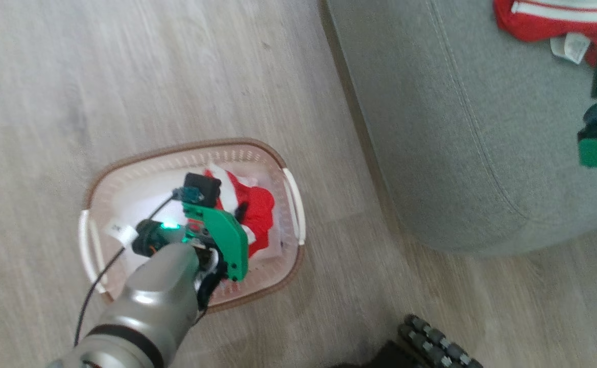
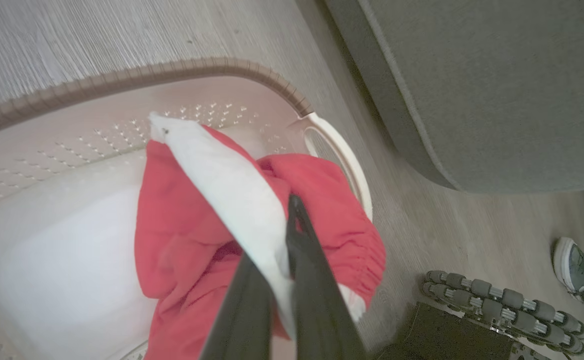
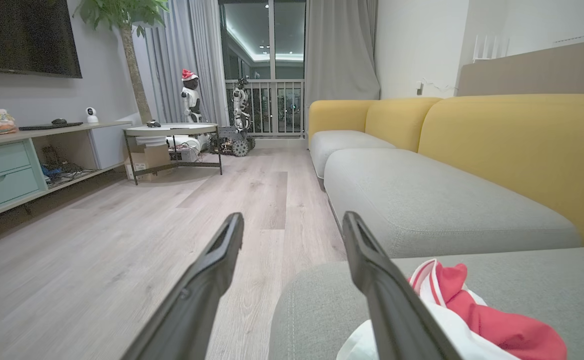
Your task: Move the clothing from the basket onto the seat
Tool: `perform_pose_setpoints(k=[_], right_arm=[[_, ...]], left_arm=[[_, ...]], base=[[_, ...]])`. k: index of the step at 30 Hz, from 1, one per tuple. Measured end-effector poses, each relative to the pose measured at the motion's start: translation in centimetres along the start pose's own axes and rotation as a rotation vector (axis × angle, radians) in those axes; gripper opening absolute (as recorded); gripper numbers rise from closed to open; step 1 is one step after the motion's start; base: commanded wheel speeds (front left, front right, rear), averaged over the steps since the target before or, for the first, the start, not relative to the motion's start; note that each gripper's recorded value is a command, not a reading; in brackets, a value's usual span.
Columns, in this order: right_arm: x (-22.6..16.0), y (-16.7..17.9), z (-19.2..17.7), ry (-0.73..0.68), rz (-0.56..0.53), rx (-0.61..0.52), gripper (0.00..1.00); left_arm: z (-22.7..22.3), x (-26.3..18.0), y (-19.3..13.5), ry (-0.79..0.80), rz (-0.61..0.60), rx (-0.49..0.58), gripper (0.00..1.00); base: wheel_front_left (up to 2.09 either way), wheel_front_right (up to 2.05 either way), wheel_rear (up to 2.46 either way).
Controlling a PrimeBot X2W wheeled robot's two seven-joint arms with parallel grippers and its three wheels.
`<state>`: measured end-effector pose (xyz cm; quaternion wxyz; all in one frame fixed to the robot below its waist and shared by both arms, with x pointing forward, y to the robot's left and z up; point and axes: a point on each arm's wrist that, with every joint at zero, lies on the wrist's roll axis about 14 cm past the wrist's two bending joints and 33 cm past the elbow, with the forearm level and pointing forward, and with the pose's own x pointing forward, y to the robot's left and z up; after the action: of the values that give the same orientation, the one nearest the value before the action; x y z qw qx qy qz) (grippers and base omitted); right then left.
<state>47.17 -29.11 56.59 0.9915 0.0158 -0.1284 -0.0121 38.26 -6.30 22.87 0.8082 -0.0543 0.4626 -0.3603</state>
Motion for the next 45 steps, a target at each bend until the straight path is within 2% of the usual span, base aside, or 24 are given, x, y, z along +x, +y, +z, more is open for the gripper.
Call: perform_pose_setpoints(k=[14,19,26,31,45], right_arm=[[-3.3,2.9,1.9,-0.011,0.055,0.067,1.00],[-4.5,4.0,3.0,-0.029,0.075,0.084,1.00],[-6.0,5.7,4.7,-0.065,0.109,0.105,1.00],[-6.7,6.5,5.7,-0.087,0.123,0.114,1.00],[-8.4,8.6,4.2,-0.037,0.159,0.158,1.00]], left_arm=[[7.9,-7.6,-2.5,-0.332,0.037,0.161,0.00],[10.9,-10.7,-3.9,-0.450,0.056,0.209,0.00],[16.7,-16.2,-7.1,-0.682,0.069,0.332,0.00],[19.0,-19.8,-8.2,-0.803,0.089,0.403,0.00],[25.3,-27.4,-14.0,-1.058,0.038,0.577,0.00]], base=[[0.00,0.00,0.00],[0.00,0.00,0.00],[0.00,0.00,0.00],[0.00,0.00,0.00],[0.00,0.00,0.00]])
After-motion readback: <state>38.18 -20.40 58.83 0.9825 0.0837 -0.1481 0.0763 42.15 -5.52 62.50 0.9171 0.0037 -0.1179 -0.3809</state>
